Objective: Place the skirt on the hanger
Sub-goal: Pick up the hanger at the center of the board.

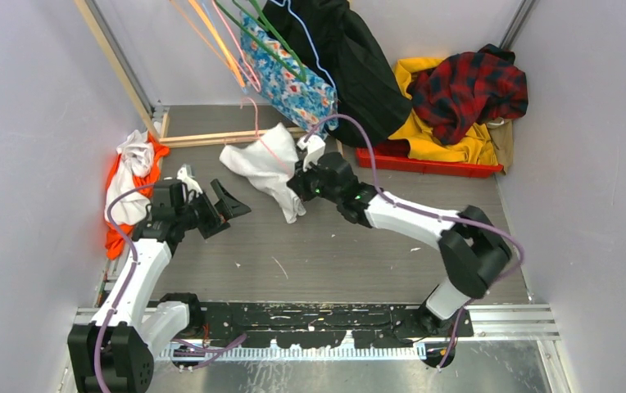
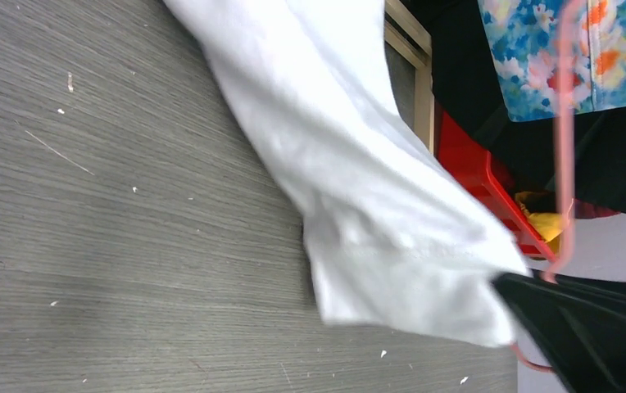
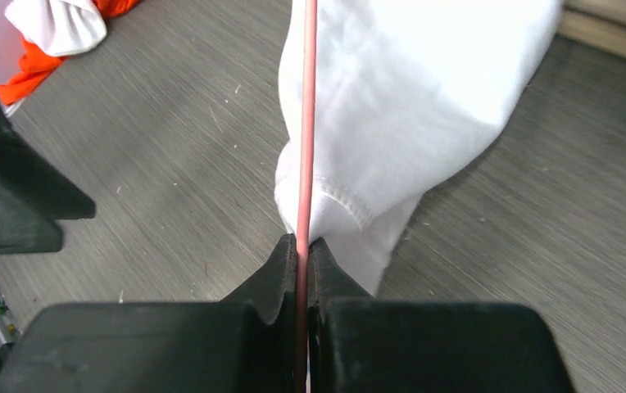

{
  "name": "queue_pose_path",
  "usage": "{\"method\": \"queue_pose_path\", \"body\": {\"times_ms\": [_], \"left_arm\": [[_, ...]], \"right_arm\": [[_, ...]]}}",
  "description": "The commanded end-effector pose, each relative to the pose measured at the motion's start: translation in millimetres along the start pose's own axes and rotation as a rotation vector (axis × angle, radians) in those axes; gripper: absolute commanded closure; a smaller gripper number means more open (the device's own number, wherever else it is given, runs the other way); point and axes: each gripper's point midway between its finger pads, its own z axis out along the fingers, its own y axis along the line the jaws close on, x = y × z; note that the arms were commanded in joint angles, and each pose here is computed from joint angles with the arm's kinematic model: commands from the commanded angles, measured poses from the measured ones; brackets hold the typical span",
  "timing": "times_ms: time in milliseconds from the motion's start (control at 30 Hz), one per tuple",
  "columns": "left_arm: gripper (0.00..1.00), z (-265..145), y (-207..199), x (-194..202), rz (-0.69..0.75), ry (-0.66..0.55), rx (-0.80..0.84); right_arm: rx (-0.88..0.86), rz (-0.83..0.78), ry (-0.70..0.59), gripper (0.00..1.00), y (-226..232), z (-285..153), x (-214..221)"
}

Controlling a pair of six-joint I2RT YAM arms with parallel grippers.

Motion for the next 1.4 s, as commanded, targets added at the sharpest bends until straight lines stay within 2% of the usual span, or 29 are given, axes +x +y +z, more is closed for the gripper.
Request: {"method": "queue_pose_path", "body": {"times_ms": [0, 300, 533, 700, 1000, 1367], "left_arm": [[0.00, -5, -11, -4, 0.017, -0.017, 0.048], [0.00, -10, -17, -5, 0.024, -0.024, 0.065], [0.00, -15, -21, -4, 0.026, -0.026, 0.070], [0.00, -16, -20, -3, 0.026, -0.024, 0.066], [0.00, -16, -20, -2, 0.028, -0.020, 0.063], [0.00, -15, -21, -4, 0.029, -0.022, 0.067]], "right_arm": [[0.032, -0.069, -0.181, 0.99, 4, -52, -73], [0.103, -0.119, -0.263, 0.99, 0, -134, -103], [0.139, -0.099, -0.302, 0.99, -3, -174, -109], [0.246, -0.101, -0.325, 0.99, -21, -196, -115], [0.319, -0.123, -0.365, 0.99, -39, -197, -143], [0.186, -0.069, -0.457, 0.99, -40, -186, -199]]}}
